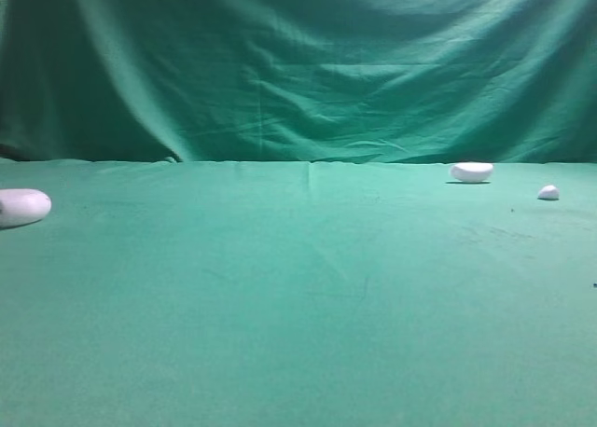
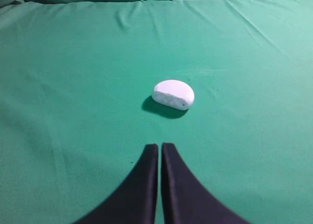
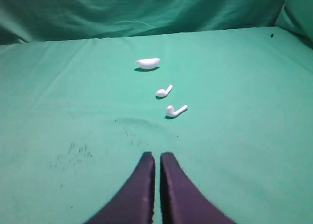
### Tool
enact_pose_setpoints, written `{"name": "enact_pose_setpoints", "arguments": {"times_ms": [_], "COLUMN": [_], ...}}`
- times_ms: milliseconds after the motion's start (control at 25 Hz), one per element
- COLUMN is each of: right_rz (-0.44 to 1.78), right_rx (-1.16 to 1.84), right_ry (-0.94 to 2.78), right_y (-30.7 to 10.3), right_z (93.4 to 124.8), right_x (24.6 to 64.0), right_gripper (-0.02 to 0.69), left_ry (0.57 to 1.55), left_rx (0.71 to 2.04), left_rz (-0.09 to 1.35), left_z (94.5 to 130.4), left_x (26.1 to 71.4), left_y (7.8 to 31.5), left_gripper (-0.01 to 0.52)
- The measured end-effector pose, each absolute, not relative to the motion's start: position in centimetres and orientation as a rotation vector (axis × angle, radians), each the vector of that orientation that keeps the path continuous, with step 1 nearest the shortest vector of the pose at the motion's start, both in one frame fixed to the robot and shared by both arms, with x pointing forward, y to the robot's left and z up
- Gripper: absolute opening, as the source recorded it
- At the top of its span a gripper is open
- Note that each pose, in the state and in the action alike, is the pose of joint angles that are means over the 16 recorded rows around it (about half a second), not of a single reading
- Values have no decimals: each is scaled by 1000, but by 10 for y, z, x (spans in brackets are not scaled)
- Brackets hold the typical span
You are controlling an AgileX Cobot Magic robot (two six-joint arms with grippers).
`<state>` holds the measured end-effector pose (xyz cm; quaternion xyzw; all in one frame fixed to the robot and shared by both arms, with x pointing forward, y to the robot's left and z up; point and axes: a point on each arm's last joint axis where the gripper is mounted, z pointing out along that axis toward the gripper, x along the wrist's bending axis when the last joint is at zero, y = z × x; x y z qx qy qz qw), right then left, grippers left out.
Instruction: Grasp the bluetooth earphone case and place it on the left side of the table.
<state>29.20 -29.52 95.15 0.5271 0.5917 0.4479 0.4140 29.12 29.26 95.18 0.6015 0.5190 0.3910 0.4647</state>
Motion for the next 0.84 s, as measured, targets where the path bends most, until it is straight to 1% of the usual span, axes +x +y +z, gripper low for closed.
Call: {"name": "enact_pose_setpoints", "arguments": {"times_ms": [840], "right_rz": [1101], "right_rx": [1354], "right_ry": [1506], "right_y": [-296], "right_z": [947], "right_x": [291], "right_gripper": [0], "left_ry": [1275], "left_rx": [1477], "left_rz": [960], "left_z": [952], "left_x": [291], "left_y": [293], "left_gripper": [0]}}
